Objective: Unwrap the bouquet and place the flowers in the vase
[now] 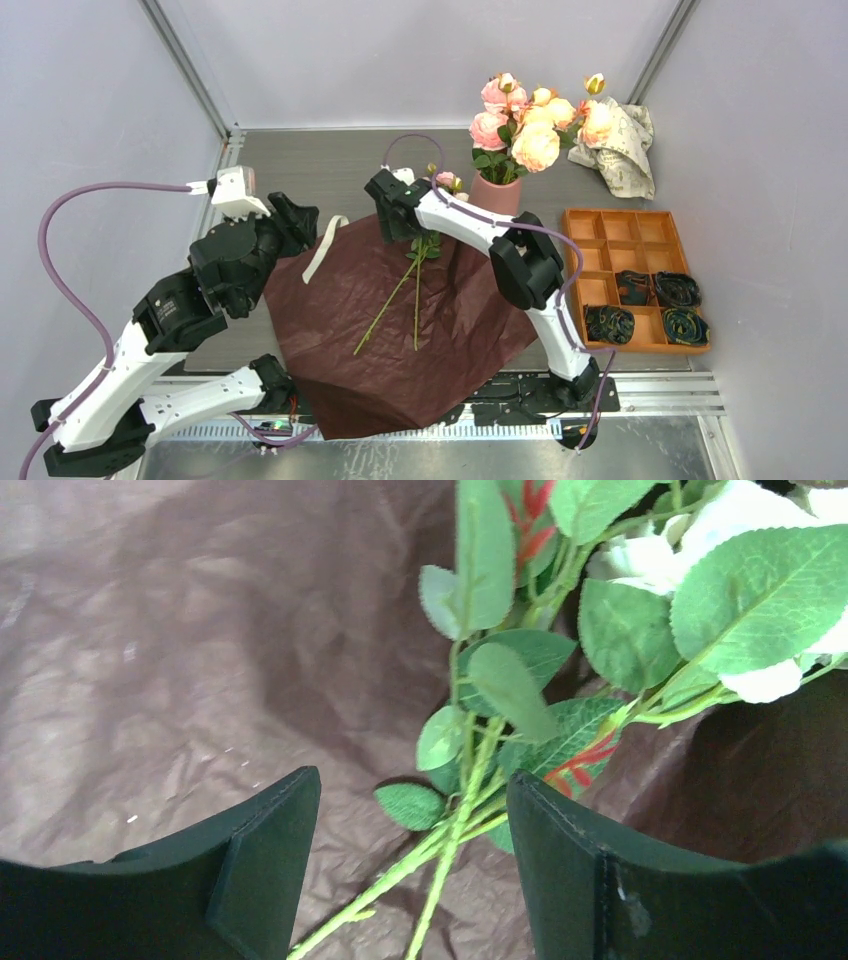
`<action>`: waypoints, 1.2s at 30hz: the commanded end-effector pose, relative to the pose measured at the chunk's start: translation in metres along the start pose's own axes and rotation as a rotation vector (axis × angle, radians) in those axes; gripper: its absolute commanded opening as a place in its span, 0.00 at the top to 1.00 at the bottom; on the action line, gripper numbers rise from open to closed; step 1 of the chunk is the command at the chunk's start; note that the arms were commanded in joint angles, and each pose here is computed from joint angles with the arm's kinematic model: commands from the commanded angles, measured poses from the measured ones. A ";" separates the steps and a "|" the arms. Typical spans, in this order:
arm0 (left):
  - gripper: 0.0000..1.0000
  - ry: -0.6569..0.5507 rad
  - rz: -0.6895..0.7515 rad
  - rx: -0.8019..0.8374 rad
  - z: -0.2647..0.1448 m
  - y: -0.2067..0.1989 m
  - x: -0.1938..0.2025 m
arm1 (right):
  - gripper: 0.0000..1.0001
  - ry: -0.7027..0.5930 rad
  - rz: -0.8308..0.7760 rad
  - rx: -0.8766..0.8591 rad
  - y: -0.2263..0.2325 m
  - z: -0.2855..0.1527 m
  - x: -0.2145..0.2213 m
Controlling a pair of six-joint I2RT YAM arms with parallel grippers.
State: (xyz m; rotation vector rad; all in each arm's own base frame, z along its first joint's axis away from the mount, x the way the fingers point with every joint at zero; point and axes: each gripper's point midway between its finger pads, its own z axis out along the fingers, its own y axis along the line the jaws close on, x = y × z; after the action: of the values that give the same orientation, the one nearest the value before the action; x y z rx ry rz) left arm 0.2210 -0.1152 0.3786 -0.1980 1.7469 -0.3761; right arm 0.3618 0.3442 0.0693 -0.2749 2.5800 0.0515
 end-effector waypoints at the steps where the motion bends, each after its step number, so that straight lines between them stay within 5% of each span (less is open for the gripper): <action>1: 0.47 -0.010 -0.032 0.007 -0.004 -0.001 -0.007 | 0.27 -0.032 0.042 0.049 -0.016 0.004 -0.020; 16: 0.48 -0.008 -0.027 -0.002 -0.001 0.000 -0.002 | 0.38 0.010 0.059 0.075 -0.031 0.047 -0.035; 22: 0.47 -0.012 -0.027 -0.008 -0.003 0.003 -0.002 | 0.54 0.044 0.059 0.071 -0.030 0.059 -0.021; 30: 0.47 -0.009 -0.028 -0.008 -0.003 0.004 -0.001 | 0.92 0.034 0.081 0.027 -0.023 0.049 -0.024; 36: 0.48 -0.015 -0.031 -0.015 -0.003 0.006 -0.001 | 0.99 -0.056 0.075 -0.027 -0.007 0.004 -0.045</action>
State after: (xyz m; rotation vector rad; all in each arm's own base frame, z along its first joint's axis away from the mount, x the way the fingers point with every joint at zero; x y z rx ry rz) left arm 0.2189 -0.1128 0.3735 -0.2057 1.7576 -0.3743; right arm 0.4098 0.3254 0.0261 -0.1805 2.6376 -0.0079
